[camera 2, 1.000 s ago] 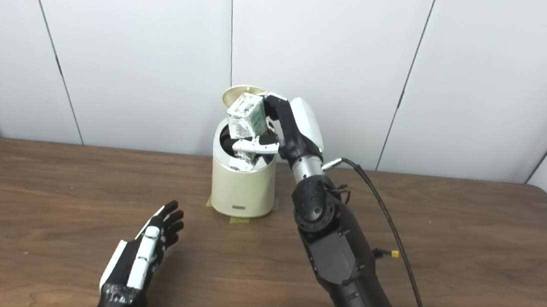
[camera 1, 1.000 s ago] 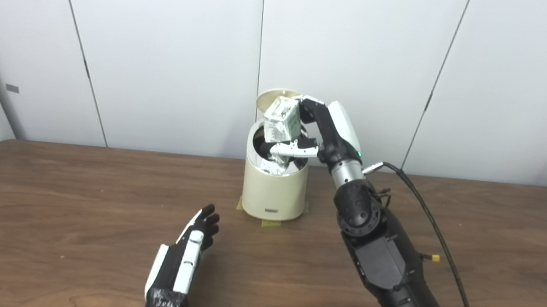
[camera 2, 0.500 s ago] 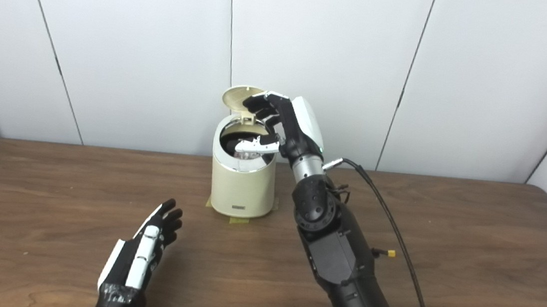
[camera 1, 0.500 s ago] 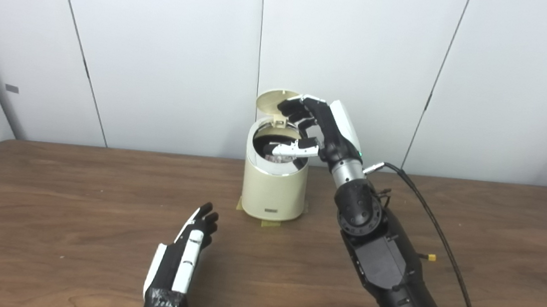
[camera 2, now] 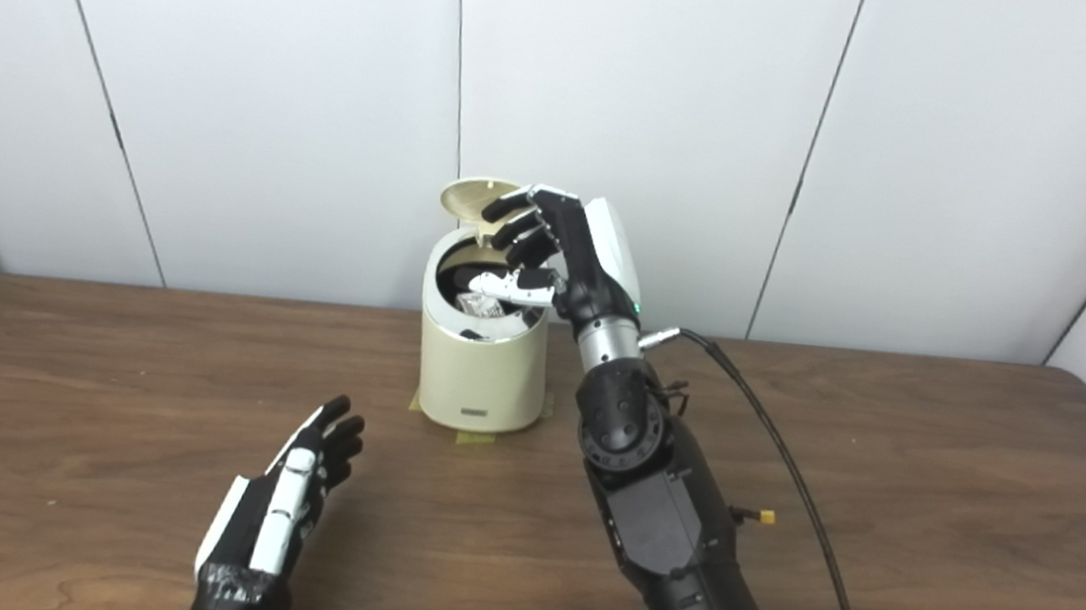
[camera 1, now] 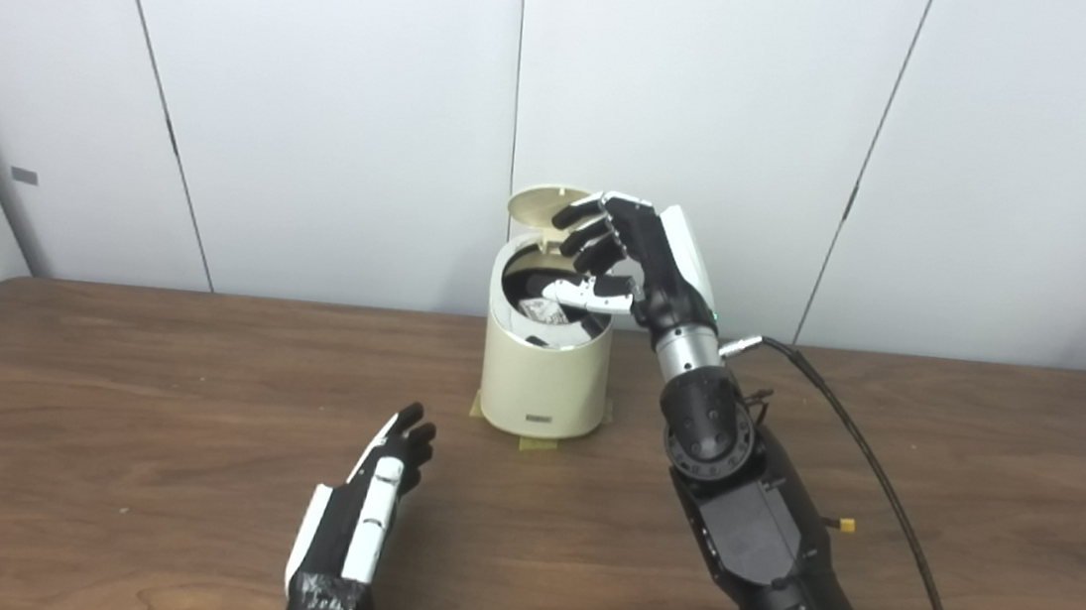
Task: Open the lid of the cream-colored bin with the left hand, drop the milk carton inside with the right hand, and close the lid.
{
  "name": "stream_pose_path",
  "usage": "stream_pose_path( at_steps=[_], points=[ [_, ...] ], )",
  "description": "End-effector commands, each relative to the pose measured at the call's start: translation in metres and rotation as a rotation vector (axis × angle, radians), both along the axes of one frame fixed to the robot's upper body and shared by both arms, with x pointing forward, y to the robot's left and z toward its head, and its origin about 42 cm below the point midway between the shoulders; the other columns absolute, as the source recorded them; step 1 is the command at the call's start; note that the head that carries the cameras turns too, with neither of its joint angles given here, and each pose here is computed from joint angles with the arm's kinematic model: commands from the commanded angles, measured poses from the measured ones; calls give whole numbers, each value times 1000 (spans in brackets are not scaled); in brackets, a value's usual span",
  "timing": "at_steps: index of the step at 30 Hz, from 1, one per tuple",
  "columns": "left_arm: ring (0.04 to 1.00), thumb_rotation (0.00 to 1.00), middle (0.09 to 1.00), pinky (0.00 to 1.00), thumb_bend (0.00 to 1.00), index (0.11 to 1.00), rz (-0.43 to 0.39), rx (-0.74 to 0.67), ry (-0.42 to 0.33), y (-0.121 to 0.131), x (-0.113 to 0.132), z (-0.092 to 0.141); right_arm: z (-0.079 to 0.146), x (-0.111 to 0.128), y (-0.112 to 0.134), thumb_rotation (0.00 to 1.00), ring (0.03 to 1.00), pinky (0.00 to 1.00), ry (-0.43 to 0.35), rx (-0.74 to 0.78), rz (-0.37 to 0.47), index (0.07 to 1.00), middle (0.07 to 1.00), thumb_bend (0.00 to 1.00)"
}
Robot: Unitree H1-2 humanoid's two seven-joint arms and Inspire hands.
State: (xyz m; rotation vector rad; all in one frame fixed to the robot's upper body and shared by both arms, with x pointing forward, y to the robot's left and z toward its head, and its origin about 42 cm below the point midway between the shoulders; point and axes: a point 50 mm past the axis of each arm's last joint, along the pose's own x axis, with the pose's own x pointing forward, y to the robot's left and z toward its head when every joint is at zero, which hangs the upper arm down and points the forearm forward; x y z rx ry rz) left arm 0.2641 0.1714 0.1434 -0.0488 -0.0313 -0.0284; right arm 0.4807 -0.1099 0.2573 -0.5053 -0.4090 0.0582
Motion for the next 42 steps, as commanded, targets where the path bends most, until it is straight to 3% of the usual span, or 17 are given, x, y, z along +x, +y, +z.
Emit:
stream_pose_path(
  at_steps=[1, 8, 13, 21, 24, 25, 27, 30, 31, 33, 35, 42],
  points=[
    [922, 941, 915, 953, 483, 940, -7, -6, -59, -1, 3, 9, 31, -2, 1, 0, 421, 408, -130, 23, 13, 541, 471, 517],
    [920, 894, 913, 938, 463, 938, 1, -7, -58, 8, 8, 10, 28, -13, -14, 0, 436, 404, -113, 93, -43, 495, 482, 522],
    [930, 875, 930, 944, 430, 953, 22, -45, -62, 19, 24, 22, 24, -22, -30, 0, 420, 368, -34, 193, -67, 487, 498, 521],
    [922, 926, 931, 902, 423, 944, 36, 34, -165, 57, 105, 80, 14, -48, -56, 0, 401, 389, 126, 414, -61, 548, 488, 511],
    [920, 904, 917, 914, 461, 935, 28, 65, -186, 65, 133, 104, 7, -60, -65, 0, 430, 432, 183, 521, -33, 526, 502, 511],
    [916, 892, 910, 916, 472, 929, 24, 70, -192, 67, 142, 112, 5, -65, -68, 3, 510, 462, 198, 532, -27, 507, 499, 514],
    [912, 867, 903, 922, 481, 915, 10, 68, -206, 69, 160, 128, -2, -76, -77, 116, 620, 547, 238, 551, -6, 500, 644, 496],
    [897, 841, 889, 908, 494, 893, -28, 87, -212, 64, 184, 152, -12, -95, -89, 155, 744, 648, 285, 568, -3, 499, 778, 490],
    [889, 835, 880, 897, 495, 884, -49, 99, -208, 62, 190, 158, -16, -100, -91, 296, 782, 677, 298, 564, -11, 678, 819, 444],
    [880, 849, 870, 888, 488, 872, -85, 126, -197, 56, 200, 167, -23, -110, -93, 397, 810, 695, 312, 549, -24, 783, 849, 435],
    [890, 857, 882, 898, 493, 876, -128, 154, -185, 48, 210, 173, -31, -118, -97, 474, 837, 730, 314, 551, -27, 824, 871, 443],
    [908, 907, 908, 902, 499, 908, -229, 259, -191, 30, 231, 187, -55, -145, -113, 766, 902, 844, 307, 522, -38, 874, 911, 570]
  ],
)
